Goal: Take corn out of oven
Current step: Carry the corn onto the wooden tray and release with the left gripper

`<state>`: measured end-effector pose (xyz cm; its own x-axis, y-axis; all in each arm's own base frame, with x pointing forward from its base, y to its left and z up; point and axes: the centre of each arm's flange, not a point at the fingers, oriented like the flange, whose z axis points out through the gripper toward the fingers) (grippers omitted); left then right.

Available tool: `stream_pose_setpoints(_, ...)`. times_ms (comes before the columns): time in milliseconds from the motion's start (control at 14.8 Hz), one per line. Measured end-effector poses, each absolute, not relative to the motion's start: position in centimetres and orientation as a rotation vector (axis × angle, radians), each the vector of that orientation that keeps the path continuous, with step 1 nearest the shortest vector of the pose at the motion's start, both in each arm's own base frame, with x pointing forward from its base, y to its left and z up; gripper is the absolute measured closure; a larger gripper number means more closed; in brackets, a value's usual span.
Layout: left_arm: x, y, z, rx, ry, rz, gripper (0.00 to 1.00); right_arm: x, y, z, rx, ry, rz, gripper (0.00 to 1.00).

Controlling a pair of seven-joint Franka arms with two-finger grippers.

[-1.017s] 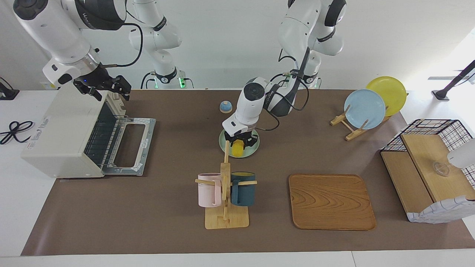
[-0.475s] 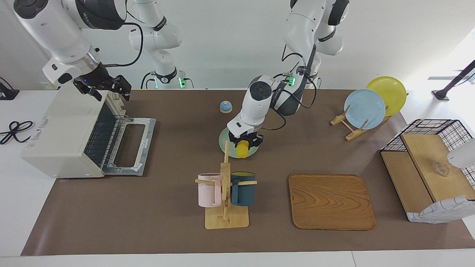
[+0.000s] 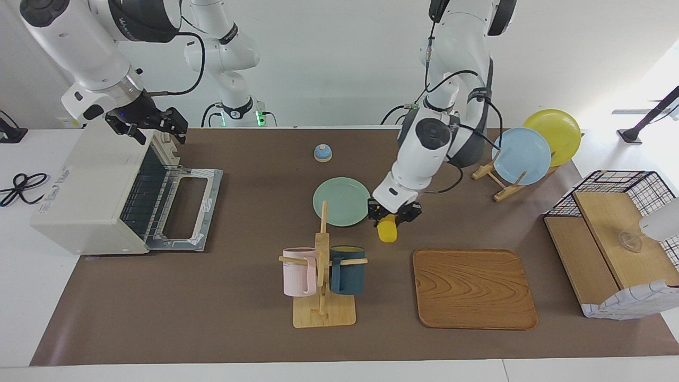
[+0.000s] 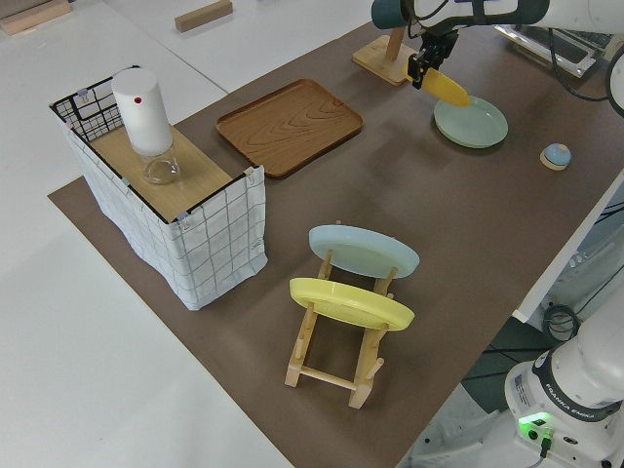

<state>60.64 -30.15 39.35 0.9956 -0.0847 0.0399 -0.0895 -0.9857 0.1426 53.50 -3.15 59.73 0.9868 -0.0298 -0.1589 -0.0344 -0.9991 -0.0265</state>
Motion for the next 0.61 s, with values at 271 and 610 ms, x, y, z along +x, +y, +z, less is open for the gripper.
stream_pose_setpoints(271, 67.4, -23.1, 38.0, 3.021, -0.035, 0.077, 0.45, 53.5, -3.1, 59.6, -3.102, 0.049, 0.251, 0.0)
stream_pose_setpoints(610, 73.5, -16.2, 35.8, 3.017, -0.04, 0.138, 0.45, 52.0, 0.4, 52.8, -3.097, -0.052, 0.161, 0.43)
